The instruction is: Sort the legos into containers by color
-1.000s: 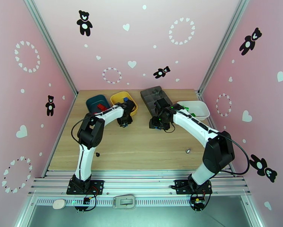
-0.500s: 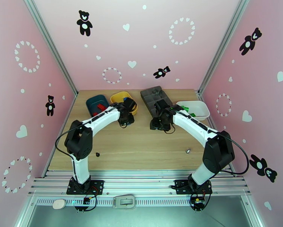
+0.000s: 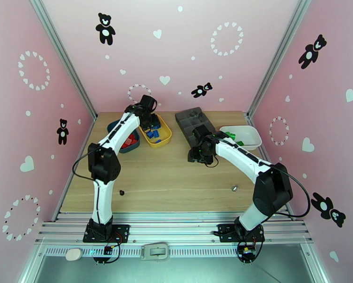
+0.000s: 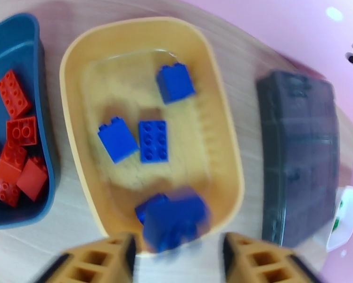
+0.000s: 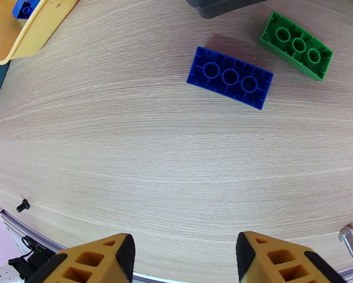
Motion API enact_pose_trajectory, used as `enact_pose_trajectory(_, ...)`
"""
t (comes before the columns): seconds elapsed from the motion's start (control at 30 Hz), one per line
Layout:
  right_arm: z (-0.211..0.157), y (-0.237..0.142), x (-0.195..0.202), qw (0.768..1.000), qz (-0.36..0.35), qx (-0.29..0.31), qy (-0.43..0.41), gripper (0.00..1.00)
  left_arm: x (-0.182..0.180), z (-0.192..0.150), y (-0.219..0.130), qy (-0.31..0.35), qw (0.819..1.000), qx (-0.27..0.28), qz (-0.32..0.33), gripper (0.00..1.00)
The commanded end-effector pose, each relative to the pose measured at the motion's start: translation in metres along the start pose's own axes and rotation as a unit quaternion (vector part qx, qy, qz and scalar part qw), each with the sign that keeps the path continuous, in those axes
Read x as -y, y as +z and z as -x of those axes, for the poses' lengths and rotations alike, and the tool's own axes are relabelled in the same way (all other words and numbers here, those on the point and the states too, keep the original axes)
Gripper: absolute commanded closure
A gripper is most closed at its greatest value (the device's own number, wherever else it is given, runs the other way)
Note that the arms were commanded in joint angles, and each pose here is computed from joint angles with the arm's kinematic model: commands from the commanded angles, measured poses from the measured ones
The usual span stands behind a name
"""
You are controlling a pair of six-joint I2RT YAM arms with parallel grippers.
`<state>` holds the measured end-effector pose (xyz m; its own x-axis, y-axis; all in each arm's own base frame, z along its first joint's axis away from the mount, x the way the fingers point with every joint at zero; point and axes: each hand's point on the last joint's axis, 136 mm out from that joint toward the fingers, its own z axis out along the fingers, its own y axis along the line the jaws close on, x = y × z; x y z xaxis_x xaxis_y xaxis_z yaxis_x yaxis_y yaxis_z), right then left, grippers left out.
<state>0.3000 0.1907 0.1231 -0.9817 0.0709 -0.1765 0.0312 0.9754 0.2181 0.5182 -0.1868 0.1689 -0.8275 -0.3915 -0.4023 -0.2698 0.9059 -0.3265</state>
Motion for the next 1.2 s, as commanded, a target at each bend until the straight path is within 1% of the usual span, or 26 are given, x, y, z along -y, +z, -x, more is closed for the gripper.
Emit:
enact_pose_trajectory(0.0, -0.006, -0.002, 0.011, 1.0, -0.024, -0.005, 0.006, 0.35, 0.005, -0.008, -0.006, 0.015, 1.0, -0.024, -0.008, 0.21)
enact_pose_trajectory(0.07, -0.006, 0.002, 0.014, 0.999, -0.032, -0.009, 0.006, 0.33, 0.008, -0.008, -0.012, 0.012, 0.999, -0.022, -0.02, 0.18)
enact_pose_trajectory(0.23, -0.005, 0.018, 0.023, 0.998, -0.052, -0.026, 0.003, 0.3, 0.005, -0.022, -0.033, 0.009, 0.999, -0.012, -0.034, 0.17)
enact_pose_trajectory(0.47, 0.002, 0.045, 0.031, 0.996, -0.078, -0.049, -0.011, 0.29, -0.023, -0.072, -0.056, -0.01, 0.999, -0.018, -0.036, 0.13)
enact_pose_trajectory(0.7, 0.017, 0.068, 0.034, 0.994, -0.09, -0.062, -0.02, 0.26, -0.059, -0.136, -0.057, -0.034, 0.998, -0.041, -0.018, 0.11)
enact_pose_trajectory(0.8, 0.025, 0.075, 0.032, 0.993, -0.091, -0.067, -0.029, 0.25, -0.068, -0.153, -0.059, -0.042, 0.998, -0.047, -0.013, 0.11)
enact_pose_trajectory(0.9, 0.032, 0.081, 0.035, 0.992, -0.1, -0.073, -0.032, 0.24, -0.074, -0.16, -0.061, -0.042, 0.998, -0.049, -0.009, 0.11)
enact_pose_trajectory(1.17, 0.043, 0.094, 0.045, 0.989, -0.115, -0.087, -0.032, 0.24, -0.077, -0.161, -0.066, -0.032, 0.998, -0.048, -0.009, 0.1)
